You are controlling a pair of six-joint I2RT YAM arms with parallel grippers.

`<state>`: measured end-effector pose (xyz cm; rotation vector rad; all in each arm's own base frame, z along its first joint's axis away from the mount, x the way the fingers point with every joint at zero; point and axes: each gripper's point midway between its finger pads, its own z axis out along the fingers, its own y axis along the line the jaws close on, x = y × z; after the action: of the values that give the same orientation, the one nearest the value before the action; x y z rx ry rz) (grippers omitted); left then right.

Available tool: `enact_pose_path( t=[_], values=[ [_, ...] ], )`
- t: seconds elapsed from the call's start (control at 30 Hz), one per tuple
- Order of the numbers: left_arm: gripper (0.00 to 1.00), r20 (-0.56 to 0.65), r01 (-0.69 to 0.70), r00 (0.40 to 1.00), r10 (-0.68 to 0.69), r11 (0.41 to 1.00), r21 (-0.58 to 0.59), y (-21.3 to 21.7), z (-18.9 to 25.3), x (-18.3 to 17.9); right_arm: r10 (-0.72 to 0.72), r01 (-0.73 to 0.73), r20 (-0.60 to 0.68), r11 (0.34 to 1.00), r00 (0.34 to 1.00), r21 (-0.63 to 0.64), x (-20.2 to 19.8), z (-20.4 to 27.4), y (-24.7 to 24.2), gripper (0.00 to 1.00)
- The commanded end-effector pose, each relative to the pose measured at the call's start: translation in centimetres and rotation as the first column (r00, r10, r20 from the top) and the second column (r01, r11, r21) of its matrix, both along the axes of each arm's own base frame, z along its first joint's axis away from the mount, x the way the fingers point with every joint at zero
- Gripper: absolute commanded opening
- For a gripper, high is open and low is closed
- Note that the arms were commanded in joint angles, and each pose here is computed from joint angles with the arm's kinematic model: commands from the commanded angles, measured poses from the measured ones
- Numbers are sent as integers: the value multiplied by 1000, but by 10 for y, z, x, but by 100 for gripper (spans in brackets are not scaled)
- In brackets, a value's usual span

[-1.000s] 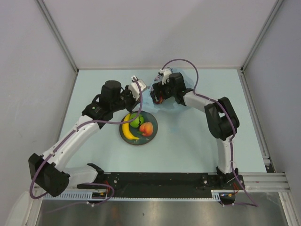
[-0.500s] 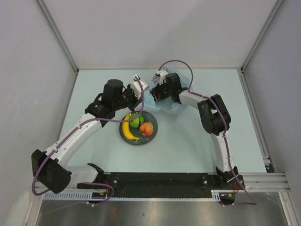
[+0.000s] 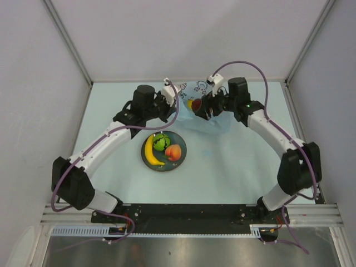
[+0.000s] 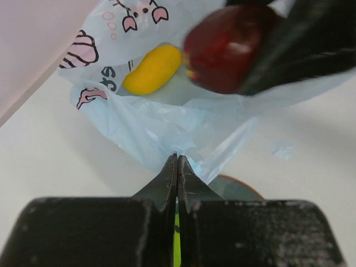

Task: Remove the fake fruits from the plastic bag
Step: Take out the fake fruit from the plastic bag, then place the fake fruit on the plate.

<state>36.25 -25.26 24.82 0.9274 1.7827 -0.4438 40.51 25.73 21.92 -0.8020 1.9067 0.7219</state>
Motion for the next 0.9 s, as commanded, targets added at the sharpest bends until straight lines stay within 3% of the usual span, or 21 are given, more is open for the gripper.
enact_pose_path(
  t=[0.0,0.13,0.17,0.23,0.27,0.4,0.5,0.53,0.67,0.87],
  values=[
    [0,36,3,999,0,996,-88,-13,28,16,100,-100,31,995,994,-23,-53,20,-15,39],
    [0,-48,-27,999,19,985,-173,-24,28,37,288,-282,137,958,948,-59,-94,37,-4,40],
    [0,-25,-22,1000,17,978,-207,-29,47,46,347,-338,145,937,926,-82,-107,34,7,40],
    [0,-73,-25,997,8,971,-236,-40,43,63,394,-385,128,918,910,-92,-110,21,15,40],
    [0,-30,-8,1000,-1,963,-269,-45,70,72,402,-394,121,915,907,-89,-108,16,18,40],
    [0,1,18,1000,-19,954,-298,-61,82,95,482,-467,102,874,870,-135,-102,-23,45,39],
    [0,29,29,999,-21,951,-307,-61,92,96,462,-444,112,883,880,-153,-94,-37,67,39],
    [0,36,38,999,-28,947,-318,-60,99,91,402,-396,34,911,915,-114,-87,-54,72,39],
    [0,45,106,994,-96,921,-374,-62,121,66,246,-247,-32,968,969,-42,-53,-73,84,40],
    [0,46,125,992,-116,915,-384,-54,131,42,183,-190,-124,981,975,-45,-36,-112,94,43]
  ],
)
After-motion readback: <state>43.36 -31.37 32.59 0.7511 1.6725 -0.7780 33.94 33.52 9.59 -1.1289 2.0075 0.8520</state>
